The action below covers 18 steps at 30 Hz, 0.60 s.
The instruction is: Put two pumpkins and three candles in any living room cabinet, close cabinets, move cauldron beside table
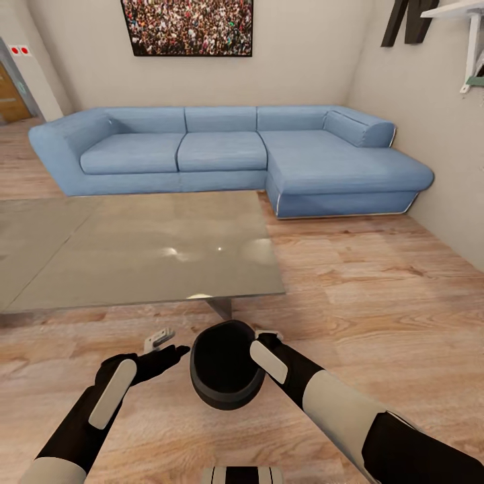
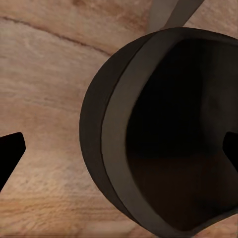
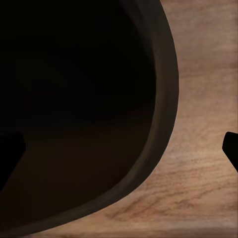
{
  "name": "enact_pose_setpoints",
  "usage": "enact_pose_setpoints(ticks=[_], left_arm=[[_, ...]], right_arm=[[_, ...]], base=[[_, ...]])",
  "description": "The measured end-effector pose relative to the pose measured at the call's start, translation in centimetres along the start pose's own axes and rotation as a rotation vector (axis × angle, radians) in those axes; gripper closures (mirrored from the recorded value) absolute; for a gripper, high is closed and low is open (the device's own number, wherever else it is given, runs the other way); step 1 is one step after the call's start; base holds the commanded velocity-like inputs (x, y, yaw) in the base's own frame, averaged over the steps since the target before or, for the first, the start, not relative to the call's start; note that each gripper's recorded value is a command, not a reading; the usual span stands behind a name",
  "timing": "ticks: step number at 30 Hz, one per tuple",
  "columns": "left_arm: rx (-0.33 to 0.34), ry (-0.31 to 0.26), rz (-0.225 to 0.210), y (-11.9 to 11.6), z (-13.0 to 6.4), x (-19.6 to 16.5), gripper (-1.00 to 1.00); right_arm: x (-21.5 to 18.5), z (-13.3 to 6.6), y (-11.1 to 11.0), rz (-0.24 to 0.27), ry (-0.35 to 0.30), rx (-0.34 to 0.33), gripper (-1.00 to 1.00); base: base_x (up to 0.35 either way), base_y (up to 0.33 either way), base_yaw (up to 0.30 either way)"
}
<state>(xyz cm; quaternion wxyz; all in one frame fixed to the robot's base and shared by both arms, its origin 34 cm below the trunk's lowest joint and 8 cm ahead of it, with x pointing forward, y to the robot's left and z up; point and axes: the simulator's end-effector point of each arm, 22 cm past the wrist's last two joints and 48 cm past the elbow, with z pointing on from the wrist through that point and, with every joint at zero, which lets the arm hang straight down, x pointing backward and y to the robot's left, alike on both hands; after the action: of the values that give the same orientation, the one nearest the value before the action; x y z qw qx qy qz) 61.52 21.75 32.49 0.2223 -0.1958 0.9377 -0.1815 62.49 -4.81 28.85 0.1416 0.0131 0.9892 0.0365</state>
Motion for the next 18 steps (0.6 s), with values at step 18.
enact_pose_setpoints(ticks=[18], left_arm=[[0.036, -0.019, 0.004, -1.5, -2.9, -2.0, -1.0]], right_arm=[[-2.0, -2.8, 0.3, -0.002, -0.056, -0.003, -1.0]], base=[[-0.026, 0.0, 0.0]])
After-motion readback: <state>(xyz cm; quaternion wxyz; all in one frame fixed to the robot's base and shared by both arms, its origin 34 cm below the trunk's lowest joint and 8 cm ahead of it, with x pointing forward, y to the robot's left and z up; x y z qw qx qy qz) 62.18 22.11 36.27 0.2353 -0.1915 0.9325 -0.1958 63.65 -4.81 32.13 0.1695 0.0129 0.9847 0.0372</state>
